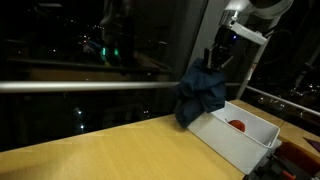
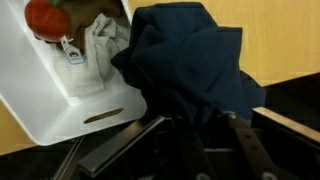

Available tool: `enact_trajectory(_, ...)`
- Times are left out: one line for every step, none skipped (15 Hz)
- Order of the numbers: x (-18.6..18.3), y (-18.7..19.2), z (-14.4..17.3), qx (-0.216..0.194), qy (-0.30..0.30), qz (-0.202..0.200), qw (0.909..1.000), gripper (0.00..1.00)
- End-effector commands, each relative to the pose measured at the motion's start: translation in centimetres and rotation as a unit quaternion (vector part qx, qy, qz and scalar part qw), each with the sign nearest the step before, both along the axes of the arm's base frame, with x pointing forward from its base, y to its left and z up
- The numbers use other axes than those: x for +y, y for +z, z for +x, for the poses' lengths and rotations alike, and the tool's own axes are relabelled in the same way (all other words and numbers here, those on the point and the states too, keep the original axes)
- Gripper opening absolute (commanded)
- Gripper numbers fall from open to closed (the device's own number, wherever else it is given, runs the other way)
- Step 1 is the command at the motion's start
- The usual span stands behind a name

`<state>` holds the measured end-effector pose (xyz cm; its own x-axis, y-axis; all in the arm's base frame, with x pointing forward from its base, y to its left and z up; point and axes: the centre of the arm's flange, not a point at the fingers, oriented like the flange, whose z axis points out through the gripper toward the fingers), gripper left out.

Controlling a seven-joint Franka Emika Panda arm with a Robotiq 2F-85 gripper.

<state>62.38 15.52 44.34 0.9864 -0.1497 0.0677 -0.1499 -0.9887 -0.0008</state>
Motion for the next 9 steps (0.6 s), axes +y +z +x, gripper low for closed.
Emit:
enact_trajectory(-7.5, 5.4, -3.7, -0.029, -0.051, 0.014, 0.9982, 0.05)
enact_trajectory(-10.1, 6.1, -4.3, -0.032, -0.065, 0.019, 0.9972, 0.05)
enact_trajectory(-12.5, 6.6, -5.2, -0.033, -0.078, 0.023, 0.9962, 0.05)
enact_trajectory(-15.1, 6.5, -6.0, -0.033, -0.089, 0.028, 0.995, 0.05)
enact_trajectory(-17.2, 5.7, -6.8, -0.028, -0.099, 0.035, 0.9941, 0.05)
enact_trajectory(-18.8, 4.7, -7.3, -0.022, -0.107, 0.041, 0.9932, 0.05)
enact_trajectory(-20.2, 3.5, -7.8, -0.014, -0.114, 0.047, 0.9923, 0.05)
enact_trajectory(-21.2, 2.2, -8.1, -0.006, -0.119, 0.055, 0.9913, 0.05)
enact_trajectory(-21.9, 0.9, -8.4, 0.003, -0.122, 0.063, 0.9905, 0.05)
